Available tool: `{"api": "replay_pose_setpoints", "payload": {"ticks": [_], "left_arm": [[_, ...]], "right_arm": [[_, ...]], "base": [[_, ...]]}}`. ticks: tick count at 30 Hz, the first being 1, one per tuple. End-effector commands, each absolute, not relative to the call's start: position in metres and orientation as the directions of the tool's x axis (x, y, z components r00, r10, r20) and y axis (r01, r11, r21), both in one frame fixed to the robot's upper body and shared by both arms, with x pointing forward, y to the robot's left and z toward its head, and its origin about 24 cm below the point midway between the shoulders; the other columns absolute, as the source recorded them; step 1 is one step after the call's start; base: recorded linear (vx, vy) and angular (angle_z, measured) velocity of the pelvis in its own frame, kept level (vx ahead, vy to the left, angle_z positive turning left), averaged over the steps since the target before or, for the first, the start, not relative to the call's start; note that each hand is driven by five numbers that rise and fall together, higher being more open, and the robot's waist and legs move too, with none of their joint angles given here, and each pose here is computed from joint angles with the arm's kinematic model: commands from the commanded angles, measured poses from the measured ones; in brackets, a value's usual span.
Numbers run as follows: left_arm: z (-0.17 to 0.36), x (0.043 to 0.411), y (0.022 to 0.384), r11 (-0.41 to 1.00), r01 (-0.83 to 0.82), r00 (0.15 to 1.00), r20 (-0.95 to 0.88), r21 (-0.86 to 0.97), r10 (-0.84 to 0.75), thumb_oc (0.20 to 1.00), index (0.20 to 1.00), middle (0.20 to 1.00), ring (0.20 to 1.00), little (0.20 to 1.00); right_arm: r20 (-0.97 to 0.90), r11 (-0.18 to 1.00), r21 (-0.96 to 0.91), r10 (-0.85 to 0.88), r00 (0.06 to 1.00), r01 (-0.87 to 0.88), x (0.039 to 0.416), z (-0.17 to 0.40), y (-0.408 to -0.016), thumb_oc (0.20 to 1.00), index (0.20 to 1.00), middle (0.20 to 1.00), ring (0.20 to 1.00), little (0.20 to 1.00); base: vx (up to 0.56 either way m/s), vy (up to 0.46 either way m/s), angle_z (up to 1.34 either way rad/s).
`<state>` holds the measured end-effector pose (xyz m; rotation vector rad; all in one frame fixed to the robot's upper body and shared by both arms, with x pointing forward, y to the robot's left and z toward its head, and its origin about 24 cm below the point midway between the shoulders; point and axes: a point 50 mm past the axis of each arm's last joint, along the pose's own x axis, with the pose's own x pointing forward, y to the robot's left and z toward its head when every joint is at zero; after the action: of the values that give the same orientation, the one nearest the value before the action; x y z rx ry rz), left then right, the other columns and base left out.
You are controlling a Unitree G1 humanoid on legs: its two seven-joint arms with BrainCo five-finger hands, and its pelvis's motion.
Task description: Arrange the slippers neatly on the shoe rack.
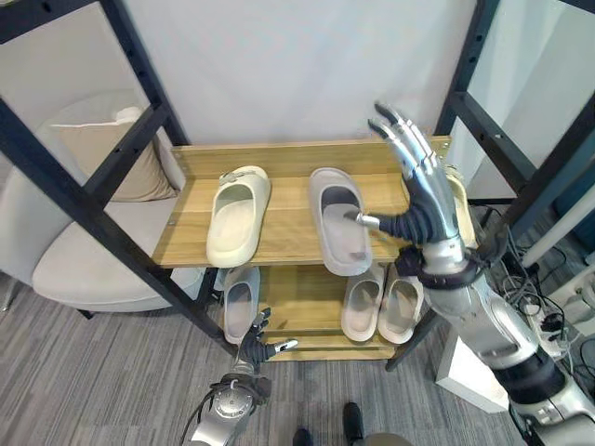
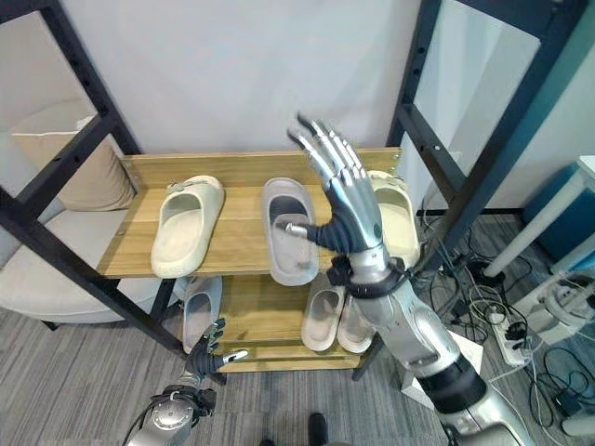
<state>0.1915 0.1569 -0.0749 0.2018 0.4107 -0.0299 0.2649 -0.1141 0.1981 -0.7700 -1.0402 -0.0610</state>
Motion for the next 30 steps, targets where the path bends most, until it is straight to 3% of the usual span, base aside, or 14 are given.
{"api": "replay_pose_setpoints", "payload": {"ticks": [1, 13, 30], "left_arm": [[-0.057, 0.213, 0.163, 0.981, 0.059, 0.955, -0.298, 0.186, -0.001, 1.0, 1.0, 1.0, 1.0, 1.0], [-0.06, 0.209, 0.175, 0.98, 0.062, 0.946, -0.324, 0.187, 0.002, 1.0, 1.0, 1.0, 1.0, 1.0], [-0.061, 0.209, 0.176, 0.982, 0.063, 0.943, -0.334, 0.176, 0.0, 1.0, 1.0, 1.0, 1.0, 1.0]], "right_arm": [[0.822, 0.75, -0.475, 0.192, 0.537, 0.459, 0.282, 0.21, -0.124, 1.0, 1.0, 1.0, 1.0, 1.0], [0.639, 0.676, -0.618, 0.133, 0.758, 0.402, 0.328, 0.176, -0.136, 1.0, 1.0, 1.0, 1.0, 1.0], [0.461, 0.543, -0.751, 0.024, 0.887, 0.376, 0.367, 0.151, -0.158, 1.0, 1.0, 1.0, 1.0, 1.0]], "base": [[0.02, 0.035, 0.05], [0.03, 0.041, 0.09], [0.02, 0.015, 0.05]]}}
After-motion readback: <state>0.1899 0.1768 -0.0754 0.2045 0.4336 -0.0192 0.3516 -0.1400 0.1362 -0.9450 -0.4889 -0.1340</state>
